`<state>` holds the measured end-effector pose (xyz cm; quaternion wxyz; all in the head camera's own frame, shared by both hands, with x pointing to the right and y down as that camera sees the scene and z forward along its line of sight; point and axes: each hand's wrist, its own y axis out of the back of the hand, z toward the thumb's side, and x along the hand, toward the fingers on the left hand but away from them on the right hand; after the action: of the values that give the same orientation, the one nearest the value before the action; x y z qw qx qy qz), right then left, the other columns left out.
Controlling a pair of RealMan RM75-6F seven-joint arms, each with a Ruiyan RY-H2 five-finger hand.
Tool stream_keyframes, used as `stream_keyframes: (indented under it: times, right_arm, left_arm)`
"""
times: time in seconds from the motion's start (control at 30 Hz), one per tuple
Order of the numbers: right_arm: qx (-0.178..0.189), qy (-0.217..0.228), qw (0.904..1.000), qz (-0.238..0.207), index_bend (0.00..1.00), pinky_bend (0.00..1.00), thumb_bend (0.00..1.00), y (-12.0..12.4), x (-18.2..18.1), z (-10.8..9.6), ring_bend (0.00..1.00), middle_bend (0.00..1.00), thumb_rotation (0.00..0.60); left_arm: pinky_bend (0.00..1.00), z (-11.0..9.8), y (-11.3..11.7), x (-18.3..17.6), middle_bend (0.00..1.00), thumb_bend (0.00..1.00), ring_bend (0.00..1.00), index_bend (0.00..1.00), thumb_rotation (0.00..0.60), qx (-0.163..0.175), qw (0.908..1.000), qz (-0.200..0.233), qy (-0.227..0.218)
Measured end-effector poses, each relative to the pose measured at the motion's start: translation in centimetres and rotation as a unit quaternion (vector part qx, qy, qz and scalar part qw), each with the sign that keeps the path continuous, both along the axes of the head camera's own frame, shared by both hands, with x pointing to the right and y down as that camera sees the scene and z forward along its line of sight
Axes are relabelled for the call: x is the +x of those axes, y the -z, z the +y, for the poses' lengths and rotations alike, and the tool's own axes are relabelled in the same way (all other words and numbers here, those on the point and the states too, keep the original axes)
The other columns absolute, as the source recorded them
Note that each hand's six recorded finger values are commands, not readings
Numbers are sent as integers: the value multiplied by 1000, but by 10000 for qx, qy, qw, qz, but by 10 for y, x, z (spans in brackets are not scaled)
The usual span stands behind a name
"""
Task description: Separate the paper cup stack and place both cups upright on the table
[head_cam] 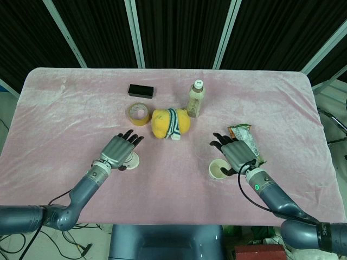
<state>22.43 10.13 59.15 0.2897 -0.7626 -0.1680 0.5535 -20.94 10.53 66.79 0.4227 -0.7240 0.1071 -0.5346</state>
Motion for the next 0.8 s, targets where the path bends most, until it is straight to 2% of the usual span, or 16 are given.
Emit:
stream_keyframes:
  times: [0.1, 0.2, 0.27, 0.33, 0.47, 0.67, 0.8]
  right_arm:
    - [192, -170, 9996, -66, 147, 198, 221, 19, 11, -8, 89, 0, 600]
    - [602, -334, 9976, -8, 128, 198, 209, 37, 30, -19, 89, 0, 600]
    - [941, -501, 9943, 40, 121, 198, 198, 47, 46, -25, 88, 0, 600]
    - [1318, -737, 9885, 100, 120, 197, 188, 56, 68, -31, 88, 0, 600]
    - [1946, -1209, 9732, 172, 119, 198, 173, 68, 116, -42, 89, 0, 600]
    - [2409, -1723, 9551, 41, 111, 198, 173, 68, 184, -34, 89, 0, 600]
    - [2605, -1801, 9485, 2, 105, 198, 169, 65, 221, -12, 89, 0, 600]
  left_arm:
    - [208, -6, 12, 2, 112, 10, 0, 70, 600, 54, 9997, 198, 160]
    - [199, -16, 33, -1, 112, 22, 0, 70, 600, 219, 9982, 425, 349]
    - [198, -25, 53, -7, 112, 67, 0, 70, 600, 398, 9961, 615, 502]
    - [198, -31, 68, -15, 112, 104, 0, 70, 600, 593, 9940, 710, 584]
    - [196, -38, 98, -40, 112, 107, 0, 71, 600, 1040, 9887, 811, 717]
    - [196, -22, 120, -86, 112, 107, 0, 71, 600, 1499, 9811, 853, 881]
    - [196, -3, 128, -126, 112, 108, 0, 73, 600, 1713, 9739, 905, 1179]
